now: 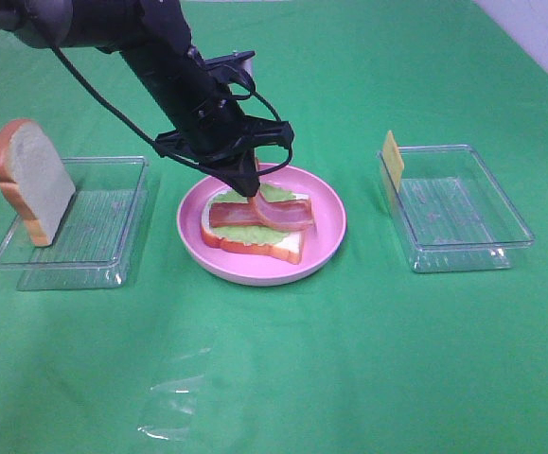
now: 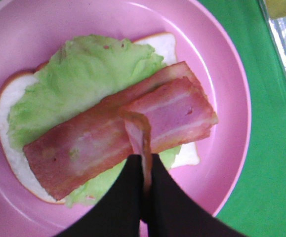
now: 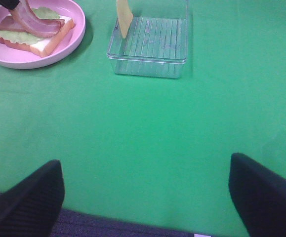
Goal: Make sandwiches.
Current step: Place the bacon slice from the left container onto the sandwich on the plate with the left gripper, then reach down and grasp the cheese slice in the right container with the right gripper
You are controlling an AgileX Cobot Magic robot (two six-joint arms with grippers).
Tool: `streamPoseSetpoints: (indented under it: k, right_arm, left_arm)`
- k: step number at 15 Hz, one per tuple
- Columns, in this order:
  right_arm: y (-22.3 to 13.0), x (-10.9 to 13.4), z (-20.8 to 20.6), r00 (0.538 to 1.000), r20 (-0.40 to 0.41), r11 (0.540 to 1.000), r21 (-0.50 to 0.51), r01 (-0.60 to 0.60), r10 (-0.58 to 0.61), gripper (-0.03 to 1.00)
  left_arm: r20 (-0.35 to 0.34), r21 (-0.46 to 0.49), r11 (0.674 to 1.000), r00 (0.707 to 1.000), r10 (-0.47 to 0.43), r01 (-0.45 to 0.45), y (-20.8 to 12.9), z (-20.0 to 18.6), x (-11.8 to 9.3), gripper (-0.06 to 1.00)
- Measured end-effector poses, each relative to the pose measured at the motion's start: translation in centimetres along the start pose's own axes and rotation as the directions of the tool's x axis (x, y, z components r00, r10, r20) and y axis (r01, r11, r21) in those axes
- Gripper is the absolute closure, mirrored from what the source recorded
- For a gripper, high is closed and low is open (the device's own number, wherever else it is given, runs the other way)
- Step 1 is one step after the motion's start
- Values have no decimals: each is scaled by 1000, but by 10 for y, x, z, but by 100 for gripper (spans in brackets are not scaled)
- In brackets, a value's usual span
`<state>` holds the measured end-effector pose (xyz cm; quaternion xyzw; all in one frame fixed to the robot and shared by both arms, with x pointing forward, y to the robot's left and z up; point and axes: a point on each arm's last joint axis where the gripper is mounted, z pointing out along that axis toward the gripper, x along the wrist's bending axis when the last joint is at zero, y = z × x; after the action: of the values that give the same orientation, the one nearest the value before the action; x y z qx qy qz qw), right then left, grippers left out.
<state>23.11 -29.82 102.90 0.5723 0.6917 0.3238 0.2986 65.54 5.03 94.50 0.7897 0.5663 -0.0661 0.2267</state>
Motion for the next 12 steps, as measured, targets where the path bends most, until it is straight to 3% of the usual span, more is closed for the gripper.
streamPoseSetpoints:
  k: [3,4,5,6,7,12]
  right_arm:
    - [0,0,0,1000,0,1000,0,0,0,10]
    - [0,0,0,1000,0,1000,0,0,0,10]
    - [0,0,0,1000,0,1000,0,0,0,10]
    - [0,0,0,1000,0,1000,0,0,0,10]
    - [0,0,0,1000,0,1000,0,0,0,10]
    - [0,0,0,1000,0,1000,0,0,0,10]
  left_arm:
    - [-24,22,1000,1000,14,-13,-2,0,2,91]
    - [-35,29,1000,999,11,-10,-3,0,3,82]
    - [-43,31,999,999,11,-10,-3,0,4,64]
    - [-46,31,999,999,11,-10,-3,0,4,13]
    - [-46,31,999,999,10,-9,-3,0,4,2]
    - [-46,46,999,999,10,-8,-4,0,4,-4]
